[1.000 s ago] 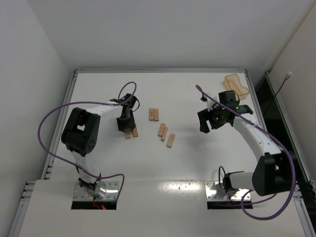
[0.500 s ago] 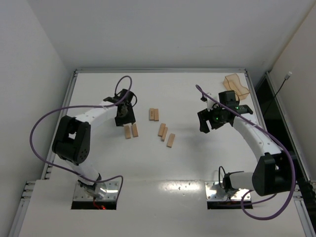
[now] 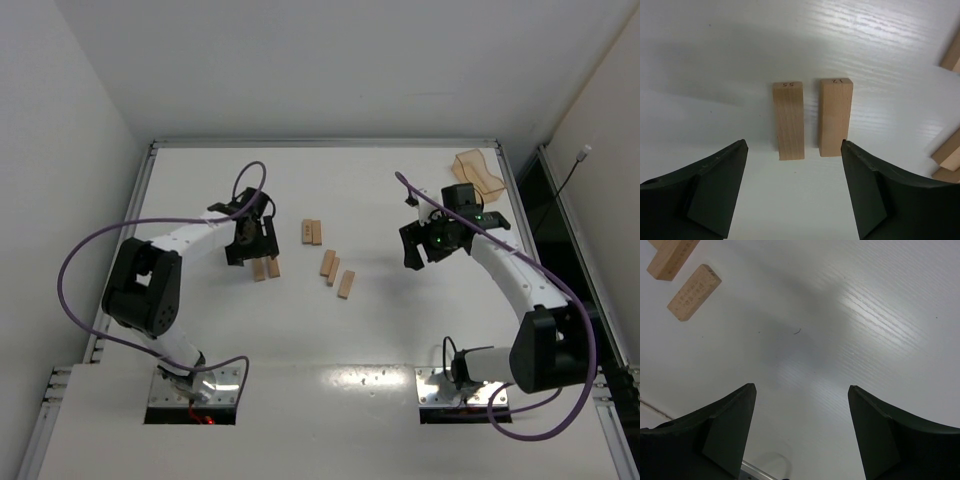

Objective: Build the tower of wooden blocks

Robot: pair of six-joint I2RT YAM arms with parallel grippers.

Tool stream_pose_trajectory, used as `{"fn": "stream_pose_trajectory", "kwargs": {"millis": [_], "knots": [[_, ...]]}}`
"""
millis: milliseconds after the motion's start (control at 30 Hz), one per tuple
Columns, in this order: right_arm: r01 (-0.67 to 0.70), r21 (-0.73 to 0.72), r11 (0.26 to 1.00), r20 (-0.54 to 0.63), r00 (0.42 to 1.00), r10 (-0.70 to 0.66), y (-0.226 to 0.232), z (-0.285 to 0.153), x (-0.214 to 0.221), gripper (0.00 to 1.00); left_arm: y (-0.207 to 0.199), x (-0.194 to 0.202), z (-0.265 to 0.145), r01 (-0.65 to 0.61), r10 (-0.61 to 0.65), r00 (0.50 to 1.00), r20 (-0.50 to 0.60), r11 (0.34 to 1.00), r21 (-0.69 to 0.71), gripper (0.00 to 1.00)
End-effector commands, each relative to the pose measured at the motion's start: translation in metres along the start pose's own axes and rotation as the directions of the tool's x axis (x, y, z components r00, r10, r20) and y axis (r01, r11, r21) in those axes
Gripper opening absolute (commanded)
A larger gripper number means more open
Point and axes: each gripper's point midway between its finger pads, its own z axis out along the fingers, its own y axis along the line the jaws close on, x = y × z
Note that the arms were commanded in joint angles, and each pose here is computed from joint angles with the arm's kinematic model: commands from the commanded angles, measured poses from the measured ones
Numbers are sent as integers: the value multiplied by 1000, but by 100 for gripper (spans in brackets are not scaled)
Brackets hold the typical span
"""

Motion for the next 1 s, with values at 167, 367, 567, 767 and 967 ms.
{"fn": "stream_pose_trajectory", "kwargs": {"millis": [167, 367, 567, 767, 967], "knots": [[21, -1, 1000, 66, 998, -21, 0, -4, -20, 71, -6, 12, 9, 9, -5, 998, -70, 999, 52, 74], [21, -1, 1000, 66, 998, -21, 0, -4, -20, 71, -13, 14, 12, 2, 5, 996, -91, 997, 81, 77], [18, -4, 1000, 56, 998, -18, -1, -2, -18, 71, -18, 15, 21, 2, 8, 994, -111, 996, 90, 77], [18, -4, 1000, 56, 998, -18, -1, -1, -20, 71, -20, 14, 30, -8, 18, 992, -122, 997, 83, 77], [18, -4, 1000, 56, 998, -18, -2, -1, -23, 71, -21, 12, 36, -10, 19, 992, -124, 997, 70, 77]]}}
